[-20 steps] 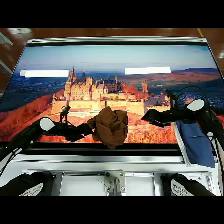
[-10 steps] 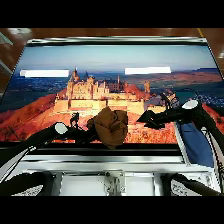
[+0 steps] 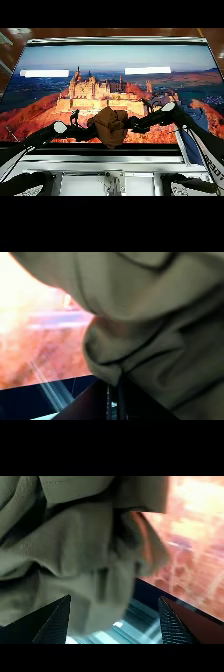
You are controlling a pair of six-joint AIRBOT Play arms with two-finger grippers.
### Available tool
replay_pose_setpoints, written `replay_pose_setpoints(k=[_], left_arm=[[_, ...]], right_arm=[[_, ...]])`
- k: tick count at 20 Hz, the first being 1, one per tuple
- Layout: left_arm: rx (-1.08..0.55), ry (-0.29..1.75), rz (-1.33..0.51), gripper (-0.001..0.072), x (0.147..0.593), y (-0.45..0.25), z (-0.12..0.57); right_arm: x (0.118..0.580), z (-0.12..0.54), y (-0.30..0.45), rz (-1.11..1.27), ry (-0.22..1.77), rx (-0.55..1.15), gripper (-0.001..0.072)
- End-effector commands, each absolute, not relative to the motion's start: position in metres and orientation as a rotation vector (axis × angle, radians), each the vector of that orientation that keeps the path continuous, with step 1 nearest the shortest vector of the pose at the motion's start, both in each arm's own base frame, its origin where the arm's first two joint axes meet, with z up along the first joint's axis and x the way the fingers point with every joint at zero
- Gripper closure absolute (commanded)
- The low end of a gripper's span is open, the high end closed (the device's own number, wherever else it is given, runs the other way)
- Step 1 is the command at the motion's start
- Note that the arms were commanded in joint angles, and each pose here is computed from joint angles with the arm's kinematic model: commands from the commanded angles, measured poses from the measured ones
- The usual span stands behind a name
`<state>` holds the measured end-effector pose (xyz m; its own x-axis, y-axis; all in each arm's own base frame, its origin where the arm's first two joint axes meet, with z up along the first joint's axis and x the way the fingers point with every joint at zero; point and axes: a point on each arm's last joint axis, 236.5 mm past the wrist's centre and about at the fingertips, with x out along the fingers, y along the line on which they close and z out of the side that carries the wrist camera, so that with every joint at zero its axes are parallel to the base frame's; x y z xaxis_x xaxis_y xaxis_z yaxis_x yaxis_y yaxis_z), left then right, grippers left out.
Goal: Fold the shirts.
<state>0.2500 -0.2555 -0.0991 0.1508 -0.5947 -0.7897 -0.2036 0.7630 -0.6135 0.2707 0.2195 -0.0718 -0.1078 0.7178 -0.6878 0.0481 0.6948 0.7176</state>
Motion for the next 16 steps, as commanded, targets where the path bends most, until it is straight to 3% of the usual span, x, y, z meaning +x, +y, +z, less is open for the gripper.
replay_pose_setpoints(k=[1, 2, 3, 4, 10, 14, 16], left_arm=[[-0.677, 1.380, -0.362, 0.0666, 0.254, -0.257, -0.087], [-0.665, 1.369, -0.378, 0.0666, 0.255, -0.257, -0.084], [-0.665, 1.361, -0.382, 0.0666, 0.255, -0.257, -0.082], [-0.667, 1.347, -0.384, 0.0666, 0.258, -0.257, -0.079], [-0.518, 1.160, -0.453, 0.0667, 0.289, -0.223, -0.027], [-0.459, 0.757, -0.475, 0.0668, 0.332, -0.181, 0.117], [-0.467, 0.522, -0.495, 0.0667, 0.332, -0.166, 0.210]], right_arm=[[0.261, -0.087, 0.245, 0.645, 1.641, 0.648, 0.0058], [0.259, -0.089, 0.248, 0.647, 1.644, 0.636, 0.0149], [0.259, -0.091, 0.249, 0.644, 1.641, 0.634, 0.0424], [0.261, -0.090, 0.249, 0.642, 1.635, 0.640, 0.0639], [0.294, -0.038, 0.216, 0.714, 1.466, 0.662, 0.0642], [0.343, 0.081, 0.173, 0.760, 1.061, 0.532, 0.0642], [0.350, 0.152, 0.165, 0.760, 0.879, 0.472, 0.0642]])
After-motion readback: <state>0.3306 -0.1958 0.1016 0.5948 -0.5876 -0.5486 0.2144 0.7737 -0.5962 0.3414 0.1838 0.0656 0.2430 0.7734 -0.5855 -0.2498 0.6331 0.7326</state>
